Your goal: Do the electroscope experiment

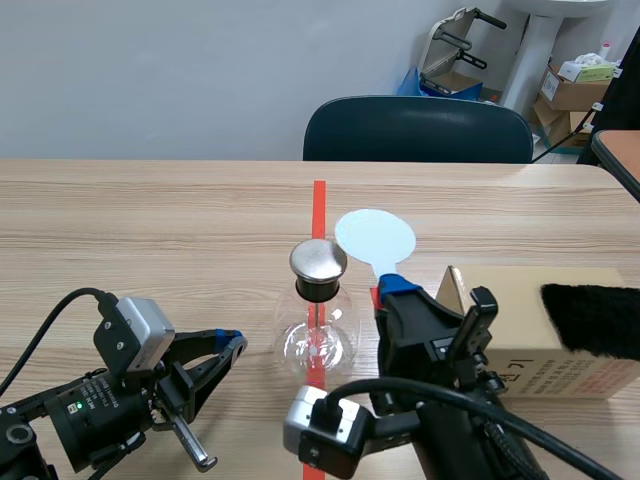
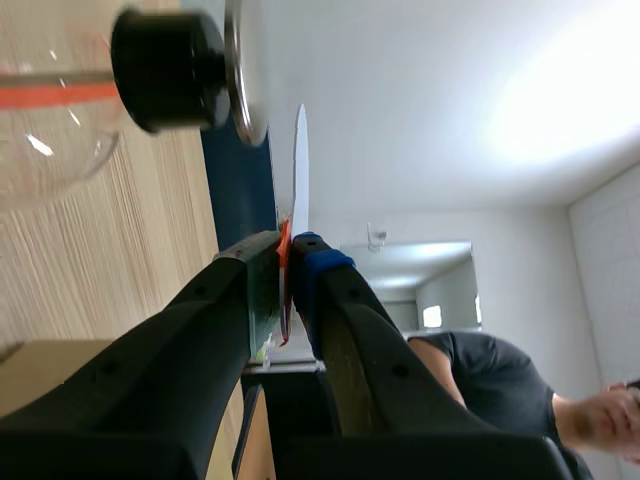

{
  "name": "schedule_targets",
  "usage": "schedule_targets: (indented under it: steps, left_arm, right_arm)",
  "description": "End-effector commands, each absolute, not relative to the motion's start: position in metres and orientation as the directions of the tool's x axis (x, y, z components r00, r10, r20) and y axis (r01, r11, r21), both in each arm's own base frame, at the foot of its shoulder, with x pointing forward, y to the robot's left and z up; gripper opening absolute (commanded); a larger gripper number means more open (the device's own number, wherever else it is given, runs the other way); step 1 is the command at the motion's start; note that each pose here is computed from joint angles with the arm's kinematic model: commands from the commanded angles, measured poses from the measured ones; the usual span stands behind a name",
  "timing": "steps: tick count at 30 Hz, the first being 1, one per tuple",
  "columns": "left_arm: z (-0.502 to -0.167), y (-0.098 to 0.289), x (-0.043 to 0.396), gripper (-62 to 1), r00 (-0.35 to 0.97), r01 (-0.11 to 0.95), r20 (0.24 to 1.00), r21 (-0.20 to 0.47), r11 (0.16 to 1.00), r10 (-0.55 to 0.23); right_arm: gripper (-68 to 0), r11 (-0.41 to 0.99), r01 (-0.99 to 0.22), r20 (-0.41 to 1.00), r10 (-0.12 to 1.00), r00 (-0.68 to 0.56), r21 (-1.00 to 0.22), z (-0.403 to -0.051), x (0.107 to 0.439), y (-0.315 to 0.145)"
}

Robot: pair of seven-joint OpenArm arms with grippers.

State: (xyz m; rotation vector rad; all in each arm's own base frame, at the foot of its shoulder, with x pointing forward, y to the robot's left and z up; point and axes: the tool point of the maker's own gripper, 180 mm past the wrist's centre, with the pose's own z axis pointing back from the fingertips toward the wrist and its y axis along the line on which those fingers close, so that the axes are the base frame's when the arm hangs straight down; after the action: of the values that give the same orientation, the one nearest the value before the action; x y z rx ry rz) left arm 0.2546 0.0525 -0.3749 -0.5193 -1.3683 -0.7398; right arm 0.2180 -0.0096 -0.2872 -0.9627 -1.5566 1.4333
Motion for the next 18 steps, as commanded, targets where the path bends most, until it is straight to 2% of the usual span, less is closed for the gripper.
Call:
schedule_targets:
  steps: [1,9,18]
  left_arm:
    - [-0.366,0.047,0.255,-56.5,0.019,0.735,0.99,0.08,0.673,-0.138]
    - [-0.366,0.046,0.255,-56.5,0.018,0.735,0.99,0.079,0.673,-0.137]
    - [-0.366,0.046,0.255,-56.5,0.019,0.736,0.991,0.078,0.673,-0.135]
  right_arm:
    - [-65.8,0.079,0.06,0.047,0.908,-0.417,-0.995,-0.276,0.221,-0.006]
    - [-65.8,0.079,0.06,0.036,0.851,-0.525,-0.995,-0.275,0.211,0.013]
    - [-65.8,0.079,0.06,0.033,0.835,-0.55,-0.995,-0.275,0.208,0.018]
